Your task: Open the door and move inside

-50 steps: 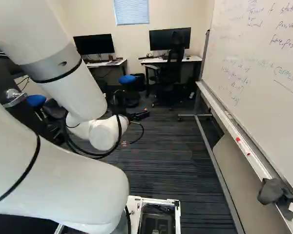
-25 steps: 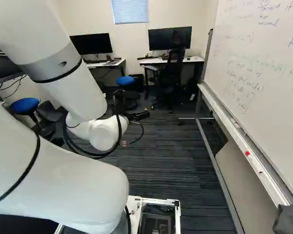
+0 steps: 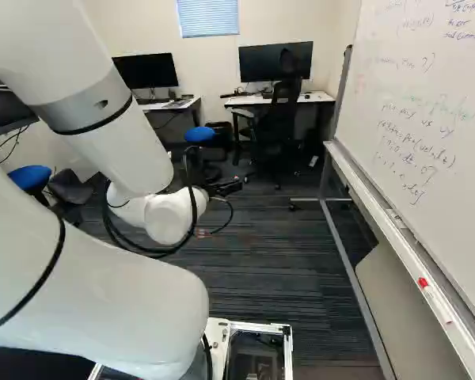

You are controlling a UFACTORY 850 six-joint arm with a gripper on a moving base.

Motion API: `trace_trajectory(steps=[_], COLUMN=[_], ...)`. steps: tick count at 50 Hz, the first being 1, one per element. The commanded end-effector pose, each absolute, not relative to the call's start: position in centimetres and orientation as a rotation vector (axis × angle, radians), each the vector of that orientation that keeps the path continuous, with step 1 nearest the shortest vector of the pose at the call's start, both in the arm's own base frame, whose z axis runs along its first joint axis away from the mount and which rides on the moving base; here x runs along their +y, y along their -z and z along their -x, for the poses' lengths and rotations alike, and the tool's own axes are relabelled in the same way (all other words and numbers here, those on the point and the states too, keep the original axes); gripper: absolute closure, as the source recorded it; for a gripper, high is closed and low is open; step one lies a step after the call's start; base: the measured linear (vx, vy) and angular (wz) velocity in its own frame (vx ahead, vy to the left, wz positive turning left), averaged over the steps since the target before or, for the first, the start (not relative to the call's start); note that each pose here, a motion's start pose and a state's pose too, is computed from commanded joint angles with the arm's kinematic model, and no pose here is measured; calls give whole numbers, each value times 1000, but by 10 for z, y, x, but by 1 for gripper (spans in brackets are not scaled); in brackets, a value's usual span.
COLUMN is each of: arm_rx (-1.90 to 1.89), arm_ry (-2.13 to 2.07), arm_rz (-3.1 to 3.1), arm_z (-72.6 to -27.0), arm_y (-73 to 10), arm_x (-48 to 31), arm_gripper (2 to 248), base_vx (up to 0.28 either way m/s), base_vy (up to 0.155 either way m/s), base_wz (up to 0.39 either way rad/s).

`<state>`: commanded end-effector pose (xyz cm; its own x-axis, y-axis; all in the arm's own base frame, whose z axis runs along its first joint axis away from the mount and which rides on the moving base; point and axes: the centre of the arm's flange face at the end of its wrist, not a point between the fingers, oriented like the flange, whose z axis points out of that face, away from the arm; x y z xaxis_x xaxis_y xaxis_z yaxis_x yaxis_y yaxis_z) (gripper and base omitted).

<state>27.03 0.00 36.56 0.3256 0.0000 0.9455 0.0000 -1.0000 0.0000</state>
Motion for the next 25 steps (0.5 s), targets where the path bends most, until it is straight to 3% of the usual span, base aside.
trace_trajectory(steps=[25], arm_rx=[0], arm_ry=[-1824], arm_rz=[-2558], arm_z=[-270], arm_y=[-366], arm_x=[0], arm_gripper=[3], base_vx=[228], base_vy=[10], base_wz=[10])
